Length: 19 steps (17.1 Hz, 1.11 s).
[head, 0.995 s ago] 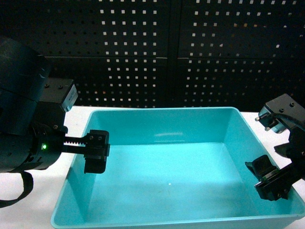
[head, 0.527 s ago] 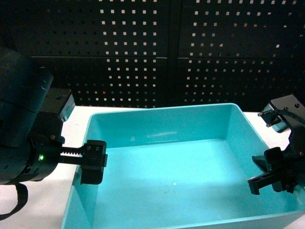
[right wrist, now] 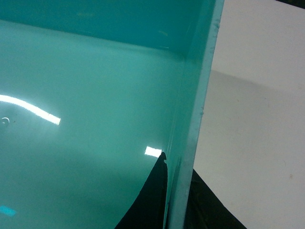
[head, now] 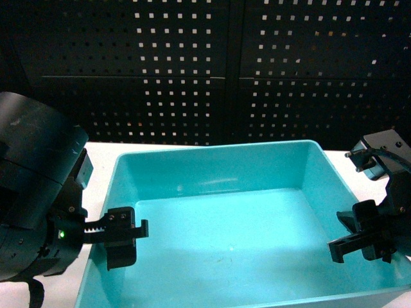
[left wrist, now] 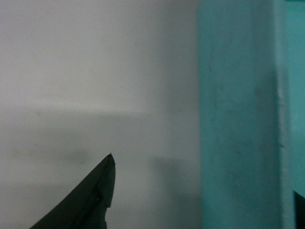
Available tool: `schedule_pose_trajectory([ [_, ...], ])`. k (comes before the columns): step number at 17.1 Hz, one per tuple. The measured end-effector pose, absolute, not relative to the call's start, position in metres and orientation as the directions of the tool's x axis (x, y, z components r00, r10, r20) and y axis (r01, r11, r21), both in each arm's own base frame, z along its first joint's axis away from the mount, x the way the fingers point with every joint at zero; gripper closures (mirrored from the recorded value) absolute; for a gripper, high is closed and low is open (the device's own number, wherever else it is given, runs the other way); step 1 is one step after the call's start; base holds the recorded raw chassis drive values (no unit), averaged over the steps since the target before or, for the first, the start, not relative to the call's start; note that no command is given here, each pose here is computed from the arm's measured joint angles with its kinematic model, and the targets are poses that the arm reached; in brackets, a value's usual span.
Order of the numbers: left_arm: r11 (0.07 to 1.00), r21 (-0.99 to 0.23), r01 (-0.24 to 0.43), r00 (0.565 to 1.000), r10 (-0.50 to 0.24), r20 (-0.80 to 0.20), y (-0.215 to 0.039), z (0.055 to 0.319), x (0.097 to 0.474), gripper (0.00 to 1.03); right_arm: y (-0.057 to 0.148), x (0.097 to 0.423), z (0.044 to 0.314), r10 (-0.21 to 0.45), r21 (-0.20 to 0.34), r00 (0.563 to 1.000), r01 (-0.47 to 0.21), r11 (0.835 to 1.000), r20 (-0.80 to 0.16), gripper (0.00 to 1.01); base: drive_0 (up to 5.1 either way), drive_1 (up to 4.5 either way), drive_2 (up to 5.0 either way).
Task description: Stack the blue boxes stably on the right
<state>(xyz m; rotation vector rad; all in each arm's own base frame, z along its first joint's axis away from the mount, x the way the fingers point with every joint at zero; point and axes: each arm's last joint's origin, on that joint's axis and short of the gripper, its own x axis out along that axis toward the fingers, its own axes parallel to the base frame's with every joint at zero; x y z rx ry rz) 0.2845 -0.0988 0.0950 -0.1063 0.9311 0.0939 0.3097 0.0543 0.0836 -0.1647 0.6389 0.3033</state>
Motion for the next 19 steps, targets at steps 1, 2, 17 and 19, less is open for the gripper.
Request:
schedule_pose_trajectory([
  [1, 0.987, -0.079, -0.137, 0.583, 0.016, -0.812, -0.102, 0.092, 0.283, 0.38, 0.055, 0.310, 0.084, 0.231, -0.058, 0.761, -0.331, 0.942, -0.607, 0.94, 0.0, 0.00, 0.0],
  [2, 0.986, -0.091, -0.137, 0.577, 0.004, -0.817, -0.105, 0.089, 0.283, 0.47, 0.056, 0.310, 0.084, 0.232, -0.059, 0.762, -0.333, 0.941, -0.605, 0.94, 0.0, 0.00, 0.0],
  [17, 0.996, -0.089, -0.017, 0.784, -0.042, -0.619, -0.111, 0.134, 0.299, 0.97, 0.044, 0.322, 0.136, 0.247, -0.053, 0.869, -0.297, 0.953, -0.428, 0.94, 0.0, 0.00, 0.0],
  [19, 0.996, -0.086, 0.010, 0.832, -0.056, -0.553, -0.112, 0.157, 0.308, 0.97, 0.041, 0.331, 0.159, 0.247, -0.051, 0.894, -0.286, 0.957, -0.374, 0.94, 0.0, 0.00, 0.0],
])
